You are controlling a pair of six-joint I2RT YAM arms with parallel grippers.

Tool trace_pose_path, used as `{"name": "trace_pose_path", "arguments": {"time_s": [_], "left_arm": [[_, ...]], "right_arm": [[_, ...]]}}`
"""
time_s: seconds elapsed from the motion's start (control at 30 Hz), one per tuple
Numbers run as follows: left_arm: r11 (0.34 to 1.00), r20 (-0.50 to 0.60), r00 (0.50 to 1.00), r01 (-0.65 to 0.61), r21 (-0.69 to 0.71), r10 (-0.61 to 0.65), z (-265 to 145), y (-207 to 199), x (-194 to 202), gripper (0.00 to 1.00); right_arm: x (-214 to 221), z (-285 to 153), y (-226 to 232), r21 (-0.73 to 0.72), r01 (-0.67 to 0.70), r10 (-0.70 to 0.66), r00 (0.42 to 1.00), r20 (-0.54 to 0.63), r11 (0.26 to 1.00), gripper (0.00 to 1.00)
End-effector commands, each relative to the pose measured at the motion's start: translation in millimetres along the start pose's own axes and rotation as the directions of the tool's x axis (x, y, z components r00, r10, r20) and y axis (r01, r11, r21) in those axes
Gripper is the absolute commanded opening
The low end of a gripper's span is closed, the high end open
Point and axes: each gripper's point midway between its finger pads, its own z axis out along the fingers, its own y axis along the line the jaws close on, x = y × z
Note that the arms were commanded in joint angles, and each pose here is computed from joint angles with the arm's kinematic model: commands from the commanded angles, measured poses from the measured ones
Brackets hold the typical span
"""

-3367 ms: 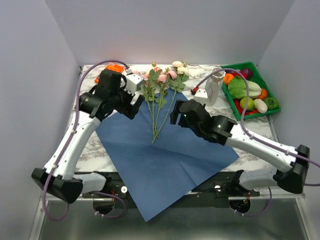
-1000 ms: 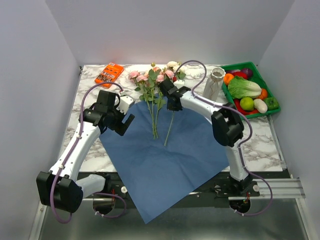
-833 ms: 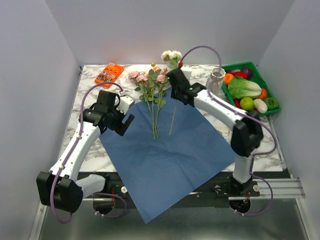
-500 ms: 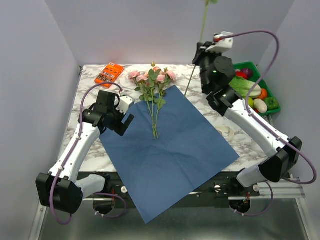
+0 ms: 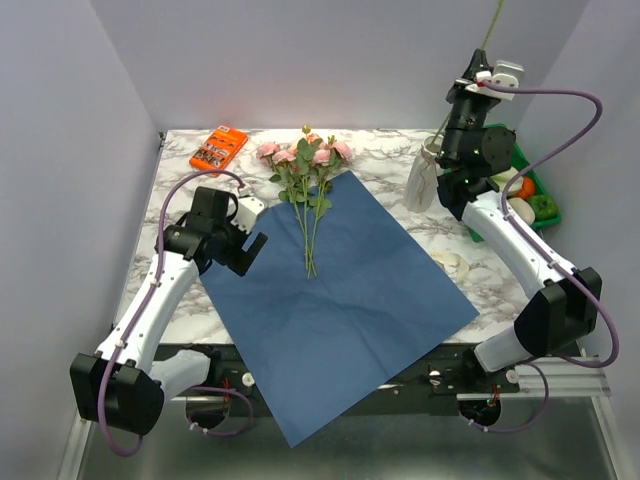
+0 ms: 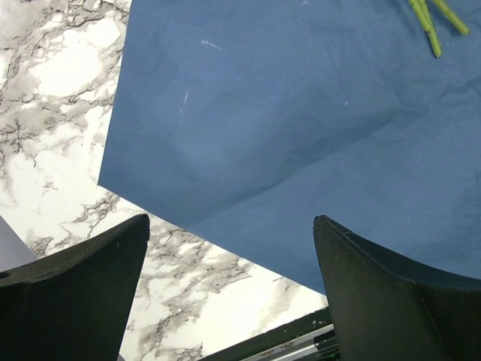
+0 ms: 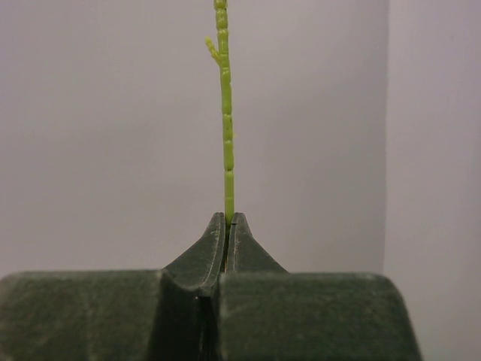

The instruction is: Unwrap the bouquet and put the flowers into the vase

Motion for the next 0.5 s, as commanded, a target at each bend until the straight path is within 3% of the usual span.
{"name": "trace_pose_path", "arguments": {"time_s": [0.0,0.47], "left_arm": [[0.999,0.024,1.0,-0.02,-0.04,0.021,-1,8,-1,0.99],[0.999,0.027,0.999,-0.025,-0.043,0.026,0,16,-6,0.99]], "right_arm": [[-22,9,-12,0.024,0.051,-0.054,0.989,0.141,0.998,0.01],[13,17,-17,0.08,0.094,-0.106,0.98,0.167,0.992,0.01]]}}
